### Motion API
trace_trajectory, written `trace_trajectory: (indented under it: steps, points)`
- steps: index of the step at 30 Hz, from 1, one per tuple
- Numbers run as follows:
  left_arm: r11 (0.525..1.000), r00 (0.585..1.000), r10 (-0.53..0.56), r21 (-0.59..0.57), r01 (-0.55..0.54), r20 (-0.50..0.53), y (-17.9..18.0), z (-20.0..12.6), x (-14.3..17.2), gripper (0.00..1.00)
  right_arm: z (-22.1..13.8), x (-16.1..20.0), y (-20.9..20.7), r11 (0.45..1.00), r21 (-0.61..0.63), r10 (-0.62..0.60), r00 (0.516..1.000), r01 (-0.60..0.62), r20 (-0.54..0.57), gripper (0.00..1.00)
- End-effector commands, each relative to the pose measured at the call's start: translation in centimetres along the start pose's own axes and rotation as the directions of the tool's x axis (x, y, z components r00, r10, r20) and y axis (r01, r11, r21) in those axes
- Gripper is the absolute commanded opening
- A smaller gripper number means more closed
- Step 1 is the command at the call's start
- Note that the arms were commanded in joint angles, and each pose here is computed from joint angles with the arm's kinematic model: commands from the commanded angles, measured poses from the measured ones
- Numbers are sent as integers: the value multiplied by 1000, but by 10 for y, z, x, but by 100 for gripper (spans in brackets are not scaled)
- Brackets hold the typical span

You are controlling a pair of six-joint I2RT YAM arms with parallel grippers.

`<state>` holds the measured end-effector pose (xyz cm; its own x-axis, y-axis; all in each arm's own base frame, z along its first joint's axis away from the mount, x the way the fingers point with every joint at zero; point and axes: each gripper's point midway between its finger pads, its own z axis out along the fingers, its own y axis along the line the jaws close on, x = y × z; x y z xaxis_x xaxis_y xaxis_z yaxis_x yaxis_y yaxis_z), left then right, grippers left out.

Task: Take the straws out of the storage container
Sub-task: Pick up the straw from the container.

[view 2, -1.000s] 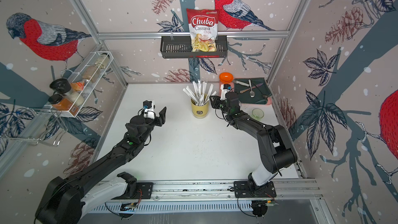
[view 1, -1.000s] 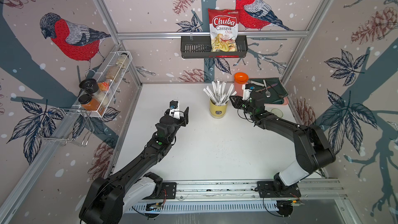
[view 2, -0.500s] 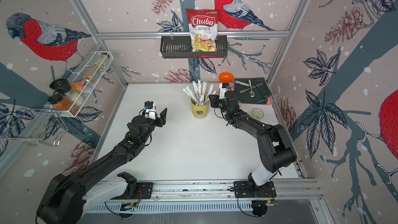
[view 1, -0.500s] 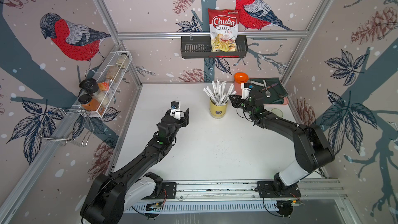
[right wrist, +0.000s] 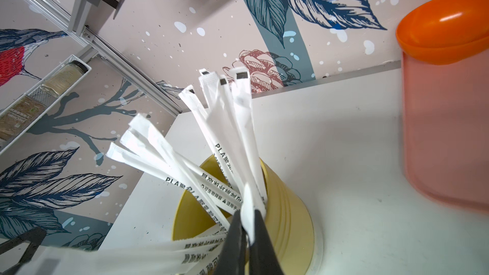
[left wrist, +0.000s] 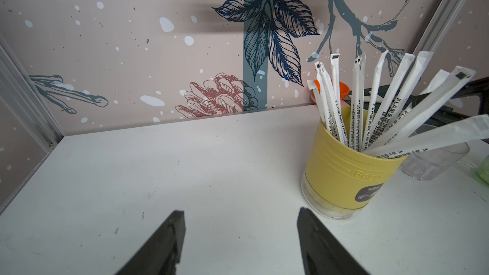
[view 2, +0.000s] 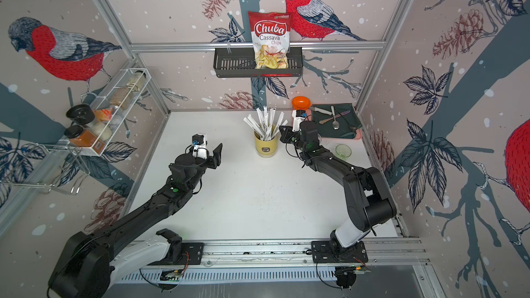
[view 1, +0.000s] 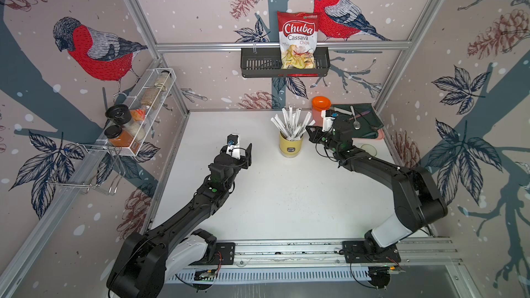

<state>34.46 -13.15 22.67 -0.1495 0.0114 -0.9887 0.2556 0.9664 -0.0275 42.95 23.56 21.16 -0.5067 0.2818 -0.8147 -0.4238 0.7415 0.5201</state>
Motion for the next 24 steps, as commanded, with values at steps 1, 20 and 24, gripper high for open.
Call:
trace_trajectory:
  steps: [1, 20, 24]
  points:
    - [1000, 998, -25, 13, 24, 49, -3, -1, -15, 70, -7, -10, 8, 1000, -5, -20, 1000, 20, 22, 3]
    - [996, 994, -82, 51, 79, 78, -11, -11, -40, 70, -97, -63, 36, 947, 251, -190, 979, 202, -71, 0]
    - [995, 993, -83, 62, 78, 79, -14, -11, -43, 69, -115, -75, 39, 926, 294, -216, 971, 238, -107, 0]
